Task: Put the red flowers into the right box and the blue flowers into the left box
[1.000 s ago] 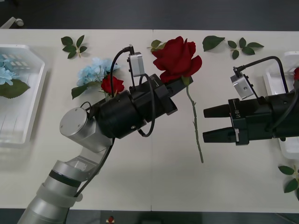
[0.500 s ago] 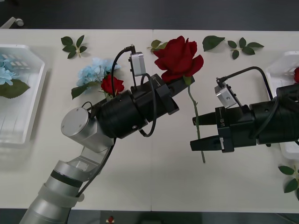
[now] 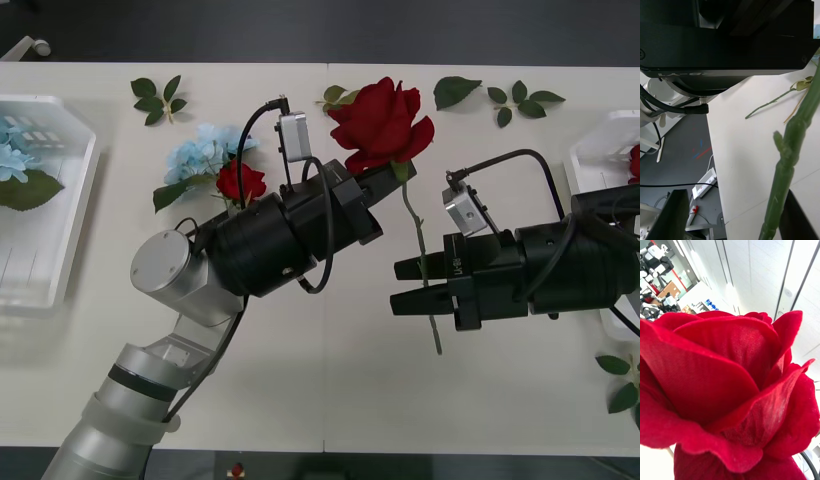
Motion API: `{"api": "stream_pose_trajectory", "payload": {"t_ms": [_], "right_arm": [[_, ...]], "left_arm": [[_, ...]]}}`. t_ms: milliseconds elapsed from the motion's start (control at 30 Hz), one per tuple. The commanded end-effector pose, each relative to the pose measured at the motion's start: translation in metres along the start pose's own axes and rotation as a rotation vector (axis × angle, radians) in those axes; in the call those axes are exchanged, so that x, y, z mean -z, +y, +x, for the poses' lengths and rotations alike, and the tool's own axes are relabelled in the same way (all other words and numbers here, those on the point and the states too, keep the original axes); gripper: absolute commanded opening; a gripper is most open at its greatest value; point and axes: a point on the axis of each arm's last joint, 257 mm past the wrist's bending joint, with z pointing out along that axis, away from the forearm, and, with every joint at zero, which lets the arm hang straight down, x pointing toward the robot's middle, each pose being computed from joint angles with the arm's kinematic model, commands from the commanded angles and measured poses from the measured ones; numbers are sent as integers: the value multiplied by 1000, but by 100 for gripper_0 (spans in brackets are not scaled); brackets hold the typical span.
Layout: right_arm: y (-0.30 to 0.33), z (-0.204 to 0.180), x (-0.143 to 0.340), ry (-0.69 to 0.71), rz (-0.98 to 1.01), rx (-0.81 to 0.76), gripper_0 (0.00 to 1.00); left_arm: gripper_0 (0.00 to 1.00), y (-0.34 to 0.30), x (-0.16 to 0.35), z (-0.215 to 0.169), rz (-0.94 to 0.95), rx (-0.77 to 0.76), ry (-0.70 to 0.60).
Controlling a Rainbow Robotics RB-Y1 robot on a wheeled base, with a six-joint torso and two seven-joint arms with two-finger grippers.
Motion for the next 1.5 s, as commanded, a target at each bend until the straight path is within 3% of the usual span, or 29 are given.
{"api": "stream_pose_trajectory", "payload": {"t_ms": [33,200,300,367,400,467,567,800,1100,1300,1500], "right_arm": [[5,-14,0,-17,-2,84,0],[5,-14,0,-17,-2,85,0],[6,-14,-1,-20,-3,82,0],[6,-14,-1,-20,-3,82,0],[5,-15,-1,-20,-3,80,0],[6,-15,-1,-21,-5,78,0],[6,-16,0,-22,-3,74,0],[-10,-25,21,-18,58,30,0],[-56,-32,83,50,267,-132,0],[-107,-22,156,116,522,-274,0],[-154,-10,248,130,744,-457,0]], "left_arm": [[0,-8,-8,-11,17,14,-20],[2,-6,-5,-11,13,13,-18],[24,-4,-1,-15,10,16,-22],[48,0,6,-16,7,27,-18],[53,-1,7,-18,11,27,-18],[76,3,18,-20,10,37,-9],[93,10,38,-24,1,34,22],[96,31,102,-28,-52,13,141],[96,54,203,-57,-137,9,408],[96,71,263,-84,-237,94,569],[96,115,302,-99,-465,111,753]]}}
